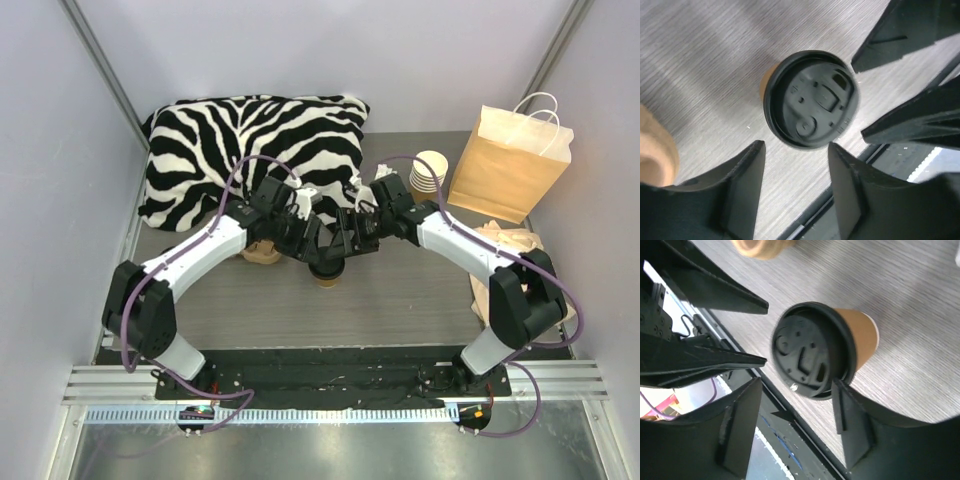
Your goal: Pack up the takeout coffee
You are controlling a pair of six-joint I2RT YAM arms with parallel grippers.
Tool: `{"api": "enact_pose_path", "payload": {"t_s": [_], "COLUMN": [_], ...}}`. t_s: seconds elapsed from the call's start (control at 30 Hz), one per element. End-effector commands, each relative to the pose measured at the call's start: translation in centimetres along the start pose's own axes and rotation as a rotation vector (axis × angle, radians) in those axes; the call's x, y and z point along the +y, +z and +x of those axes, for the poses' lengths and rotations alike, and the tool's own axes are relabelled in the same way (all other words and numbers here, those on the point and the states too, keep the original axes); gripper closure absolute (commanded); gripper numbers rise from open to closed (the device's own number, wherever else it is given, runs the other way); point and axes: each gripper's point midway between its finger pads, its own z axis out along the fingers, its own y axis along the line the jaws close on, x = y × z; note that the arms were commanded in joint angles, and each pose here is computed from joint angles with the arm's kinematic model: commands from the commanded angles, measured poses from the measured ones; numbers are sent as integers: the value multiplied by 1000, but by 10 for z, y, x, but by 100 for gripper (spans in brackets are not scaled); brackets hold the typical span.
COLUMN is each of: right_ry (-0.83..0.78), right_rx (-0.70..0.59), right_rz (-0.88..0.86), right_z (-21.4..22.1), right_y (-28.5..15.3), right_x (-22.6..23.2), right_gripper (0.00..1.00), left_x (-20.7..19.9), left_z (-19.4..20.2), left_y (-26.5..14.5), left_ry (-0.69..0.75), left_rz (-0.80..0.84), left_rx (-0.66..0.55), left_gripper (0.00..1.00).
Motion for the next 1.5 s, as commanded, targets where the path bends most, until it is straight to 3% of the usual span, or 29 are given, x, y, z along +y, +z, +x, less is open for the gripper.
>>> {"api": "enact_pose_path", "payload": {"t_s": [0.0, 0.13, 0.4, 0.67, 1.13, 1.47], "right_ry": [-149, -217, -338, -324, -273, -275], "right_rx": [-131, -142, -131, -93, -205, -232], "right_rz": [-57, 35, 185, 223, 274, 252], "right_z": [-31, -20, 18, 35, -18, -59], "right_y": [-39, -47, -21, 11, 52, 82], "right_x": [38, 23, 1, -7, -9, -17], "right_gripper": [24, 20, 21, 21, 20, 21], "left_x": [-24, -17, 26, 47, 86, 105], "left_z": [-35, -42, -50, -46, -51, -33], "left_y": [-50, -71, -100, -114, -137, -139], "left_ry": [38, -6, -147, -206, -310, -334], "left_rz": [77, 85, 21, -29, -70, -91], "left_rx": [-151, -201, -286, -334, -410, -384], "left_gripper": [30, 23, 21, 20, 19, 17]}}
